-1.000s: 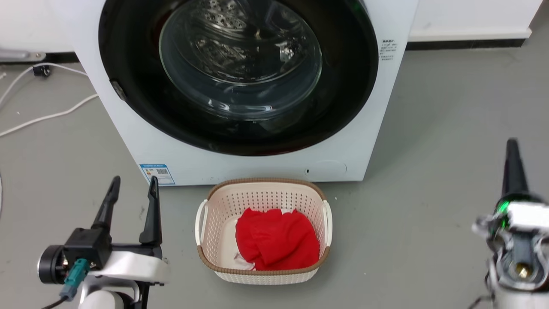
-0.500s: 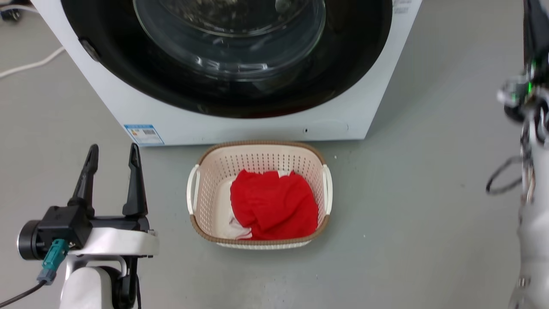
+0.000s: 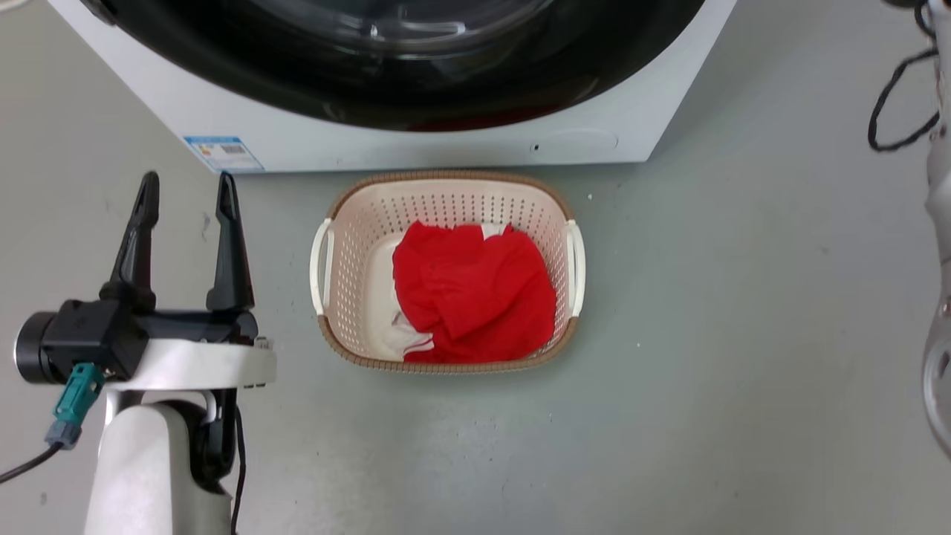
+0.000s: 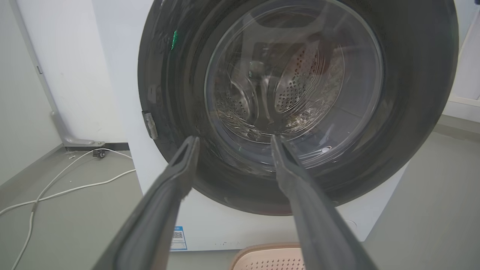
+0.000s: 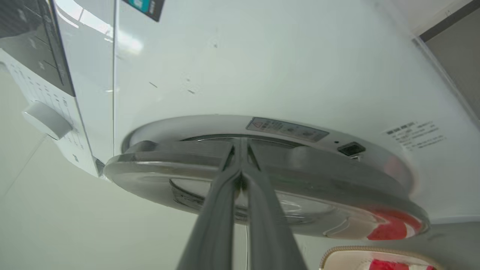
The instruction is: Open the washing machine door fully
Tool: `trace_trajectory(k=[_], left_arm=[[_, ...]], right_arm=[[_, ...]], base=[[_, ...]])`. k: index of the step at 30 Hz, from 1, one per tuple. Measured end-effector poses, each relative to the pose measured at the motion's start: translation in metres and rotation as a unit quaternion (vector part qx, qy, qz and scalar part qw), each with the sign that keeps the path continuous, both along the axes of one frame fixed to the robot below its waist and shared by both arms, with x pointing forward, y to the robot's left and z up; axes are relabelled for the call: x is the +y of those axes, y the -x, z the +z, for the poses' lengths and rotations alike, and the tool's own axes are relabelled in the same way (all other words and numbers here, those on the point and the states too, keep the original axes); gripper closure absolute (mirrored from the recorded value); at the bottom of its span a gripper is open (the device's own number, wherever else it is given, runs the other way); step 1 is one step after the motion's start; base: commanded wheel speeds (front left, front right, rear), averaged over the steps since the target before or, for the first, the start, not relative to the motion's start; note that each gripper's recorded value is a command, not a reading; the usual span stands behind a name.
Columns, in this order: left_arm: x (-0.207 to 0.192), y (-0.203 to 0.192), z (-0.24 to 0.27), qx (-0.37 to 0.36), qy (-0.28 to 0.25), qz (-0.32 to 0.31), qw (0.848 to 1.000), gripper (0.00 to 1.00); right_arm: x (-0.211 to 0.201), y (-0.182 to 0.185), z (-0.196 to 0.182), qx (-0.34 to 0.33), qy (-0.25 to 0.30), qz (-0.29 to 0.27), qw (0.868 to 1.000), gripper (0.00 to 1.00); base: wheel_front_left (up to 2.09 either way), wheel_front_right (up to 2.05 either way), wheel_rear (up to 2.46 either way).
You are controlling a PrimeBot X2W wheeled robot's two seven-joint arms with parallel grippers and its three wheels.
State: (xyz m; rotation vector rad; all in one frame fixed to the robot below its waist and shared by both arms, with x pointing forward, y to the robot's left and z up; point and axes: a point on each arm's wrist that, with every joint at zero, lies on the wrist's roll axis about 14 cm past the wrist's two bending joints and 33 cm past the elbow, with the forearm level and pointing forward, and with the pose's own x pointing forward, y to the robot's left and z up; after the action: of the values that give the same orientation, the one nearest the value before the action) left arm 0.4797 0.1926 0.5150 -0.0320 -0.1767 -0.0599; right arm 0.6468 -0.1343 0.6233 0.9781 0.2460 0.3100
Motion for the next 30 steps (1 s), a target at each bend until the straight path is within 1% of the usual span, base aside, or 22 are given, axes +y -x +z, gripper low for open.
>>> trace_trajectory(k=[5,10,15,20,22,30], left_arm=[[0.0,-0.009,-0.006,0.002,0.0,-0.003,1.0,0.0],[0.0,-0.016,-0.019,0.015,-0.001,-0.005,1.0,0.0],[-0.001,-0.019,-0.022,0.017,-0.001,-0.007,1.0,0.0],[-0.002,-0.019,-0.022,0.019,0.001,-0.008,1.0,0.0],[-0.003,-0.019,-0.02,0.017,0.001,-0.009,1.0,0.0],[-0.007,-0.01,-0.008,0.009,0.0,-0.014,1.0,0.0]], right_arm=[[0.02,-0.015,-0.023,0.038,0.041,0.028,0.998,1.0],[0.03,-0.03,-0.038,0.058,0.063,0.036,0.996,1.0],[0.036,-0.033,-0.041,0.072,0.053,0.052,0.995,1.0],[0.045,-0.026,-0.042,0.093,0.045,0.087,0.991,1.0],[0.051,-0.021,-0.038,0.097,0.032,0.104,0.989,1.0],[0.065,0.015,-0.038,0.121,0.016,0.182,0.976,1.0]], base=[[0.0,0.0,0.0],[0.0,0.0,0.0],[0.0,0.0,0.0],[0.0,0.0,0.0],[0.0,0.0,0.0],[0.0,0.0,0.0]])
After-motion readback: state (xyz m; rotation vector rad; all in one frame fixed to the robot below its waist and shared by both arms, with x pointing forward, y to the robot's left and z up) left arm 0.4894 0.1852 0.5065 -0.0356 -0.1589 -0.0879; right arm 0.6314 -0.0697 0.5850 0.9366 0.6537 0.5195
